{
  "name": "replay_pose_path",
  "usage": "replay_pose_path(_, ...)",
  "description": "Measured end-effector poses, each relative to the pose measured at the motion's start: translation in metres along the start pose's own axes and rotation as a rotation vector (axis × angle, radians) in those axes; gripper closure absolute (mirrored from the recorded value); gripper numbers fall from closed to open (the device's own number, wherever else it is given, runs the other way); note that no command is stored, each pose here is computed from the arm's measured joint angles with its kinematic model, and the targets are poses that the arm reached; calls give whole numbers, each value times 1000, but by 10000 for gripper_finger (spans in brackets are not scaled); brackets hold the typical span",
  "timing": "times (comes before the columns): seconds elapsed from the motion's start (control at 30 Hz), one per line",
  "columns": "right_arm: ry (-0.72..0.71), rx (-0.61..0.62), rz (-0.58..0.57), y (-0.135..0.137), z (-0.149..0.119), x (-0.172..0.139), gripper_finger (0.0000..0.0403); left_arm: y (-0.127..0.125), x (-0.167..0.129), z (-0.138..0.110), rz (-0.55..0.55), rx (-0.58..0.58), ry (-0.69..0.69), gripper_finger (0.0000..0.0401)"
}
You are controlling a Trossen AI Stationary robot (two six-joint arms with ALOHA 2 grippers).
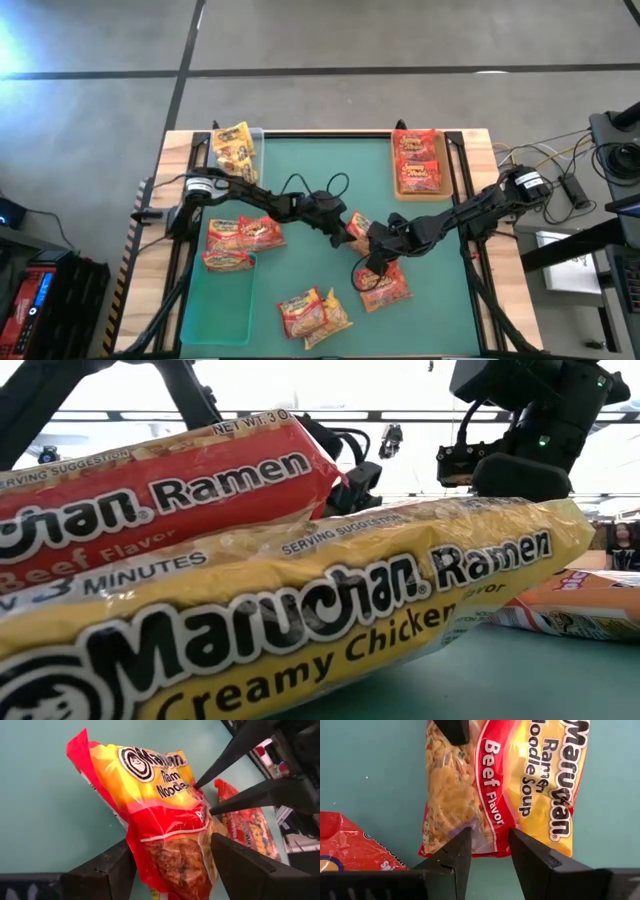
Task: Sort Maruchan noodles
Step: Put the red noodle pack into the green bin
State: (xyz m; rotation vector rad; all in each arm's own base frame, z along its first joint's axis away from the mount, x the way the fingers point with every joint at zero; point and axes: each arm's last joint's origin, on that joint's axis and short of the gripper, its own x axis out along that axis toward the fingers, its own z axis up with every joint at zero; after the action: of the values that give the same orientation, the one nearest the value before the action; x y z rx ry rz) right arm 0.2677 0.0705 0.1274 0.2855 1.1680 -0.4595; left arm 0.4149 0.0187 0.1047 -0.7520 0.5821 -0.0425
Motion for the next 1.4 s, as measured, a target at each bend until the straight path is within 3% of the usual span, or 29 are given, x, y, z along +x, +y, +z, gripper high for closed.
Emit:
replay_pose_path(0.2, -8, -29, -5, 0, -1, 0, 275, 1, 0, 1, -7, -9, 16, 181)
replay_pose_path(0.47, -15, -70, -11, 2, 0, -4, 275, 5, -3, 5, -6, -58, 18, 228)
replay_pose_path(0.7, 13, -116, -10, 4, -7, -31, 275, 12, -7, 11, -18, -74, 32, 255)
replay_pose_path(0.83, -38, -63, 52, 5, -8, -55, 275, 12, -11, 15, -26, -77, 38, 270)
replay_pose_path(1.17, -45, -25, 17, 4, -22, -64, 275, -10, -40, 30, -20, 8, 71, 299)
replay_pose_path(1.4, -49, -38, -19, 4, -26, -57, 275, -37, -84, 33, 55, 71, 203, 299)
